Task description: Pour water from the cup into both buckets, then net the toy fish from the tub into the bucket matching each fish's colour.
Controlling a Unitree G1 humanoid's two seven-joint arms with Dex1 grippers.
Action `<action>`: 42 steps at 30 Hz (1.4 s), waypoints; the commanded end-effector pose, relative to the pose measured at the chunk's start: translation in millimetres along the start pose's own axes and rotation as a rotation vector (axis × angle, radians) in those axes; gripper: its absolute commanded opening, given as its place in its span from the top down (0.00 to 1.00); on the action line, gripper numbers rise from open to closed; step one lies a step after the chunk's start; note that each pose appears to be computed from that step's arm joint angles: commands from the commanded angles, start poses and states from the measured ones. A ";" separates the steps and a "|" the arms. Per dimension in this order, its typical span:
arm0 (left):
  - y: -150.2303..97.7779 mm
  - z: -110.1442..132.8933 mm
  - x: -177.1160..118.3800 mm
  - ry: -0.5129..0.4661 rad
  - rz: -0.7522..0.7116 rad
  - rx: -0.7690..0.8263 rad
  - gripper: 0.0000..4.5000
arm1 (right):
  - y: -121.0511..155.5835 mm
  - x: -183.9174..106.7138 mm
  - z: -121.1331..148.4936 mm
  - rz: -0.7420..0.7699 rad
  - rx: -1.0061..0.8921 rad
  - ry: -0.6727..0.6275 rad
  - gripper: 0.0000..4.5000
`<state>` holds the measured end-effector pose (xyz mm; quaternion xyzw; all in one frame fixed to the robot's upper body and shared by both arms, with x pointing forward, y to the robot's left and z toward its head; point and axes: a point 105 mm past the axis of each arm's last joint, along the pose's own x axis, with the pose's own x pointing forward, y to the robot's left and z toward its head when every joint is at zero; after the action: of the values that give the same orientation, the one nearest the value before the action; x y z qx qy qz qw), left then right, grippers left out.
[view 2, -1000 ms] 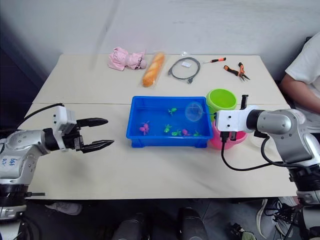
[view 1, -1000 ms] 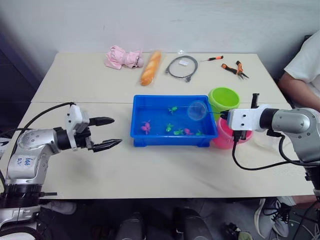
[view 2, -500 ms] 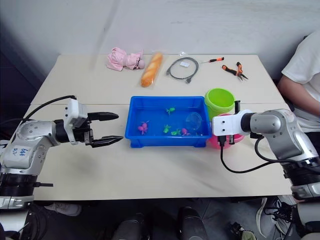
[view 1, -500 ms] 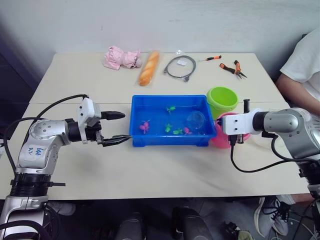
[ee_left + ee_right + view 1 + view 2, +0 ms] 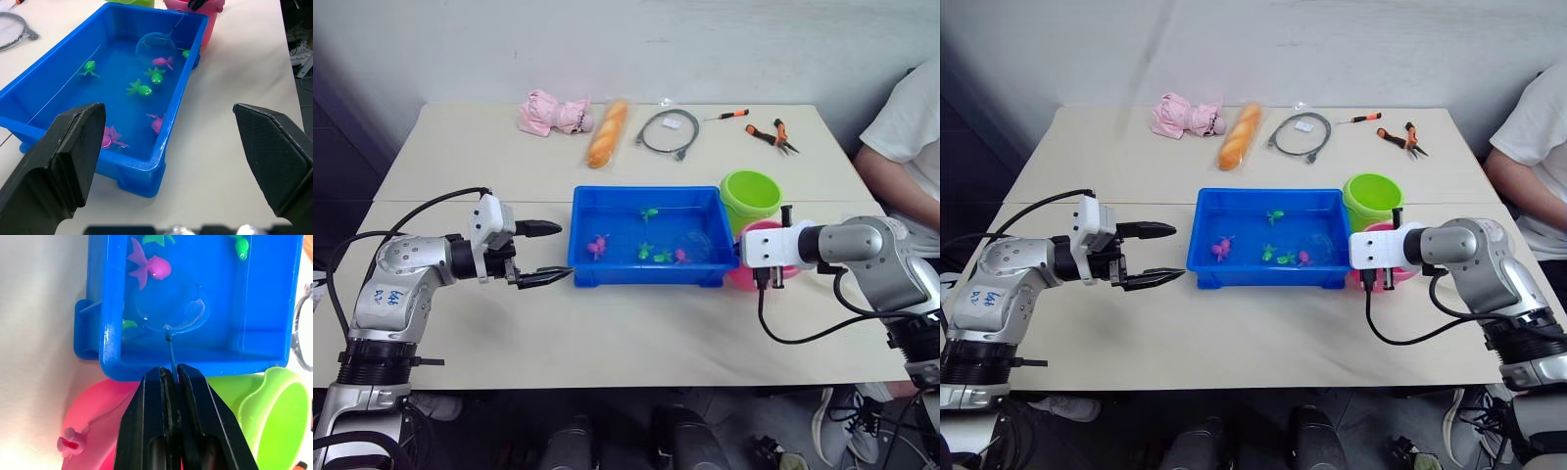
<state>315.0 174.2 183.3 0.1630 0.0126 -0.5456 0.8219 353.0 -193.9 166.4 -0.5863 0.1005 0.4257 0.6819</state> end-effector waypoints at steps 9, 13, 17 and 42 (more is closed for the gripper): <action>-1.4 2.0 -0.5 -0.003 -0.003 0.037 0.01 | -10.9 -13.0 10.1 -0.001 0.192 -0.076 1.00; -1.3 1.2 -1.5 -0.001 0.000 0.036 0.01 | -10.7 -13.3 7.5 -0.006 0.228 -0.082 1.00; -1.2 0.1 -2.2 0.002 0.002 0.036 0.01 | -14.1 -17.3 5.4 -0.024 0.281 -0.098 1.00; 3.1 23.3 16.1 -0.127 -0.032 0.029 0.01 | -8.4 -74.6 -3.9 -0.217 0.573 -0.320 1.00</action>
<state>322.4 159.1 190.0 0.1404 -0.0205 -0.5616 0.8151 320.0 -231.3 198.6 -0.3124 0.0855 0.4049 0.8551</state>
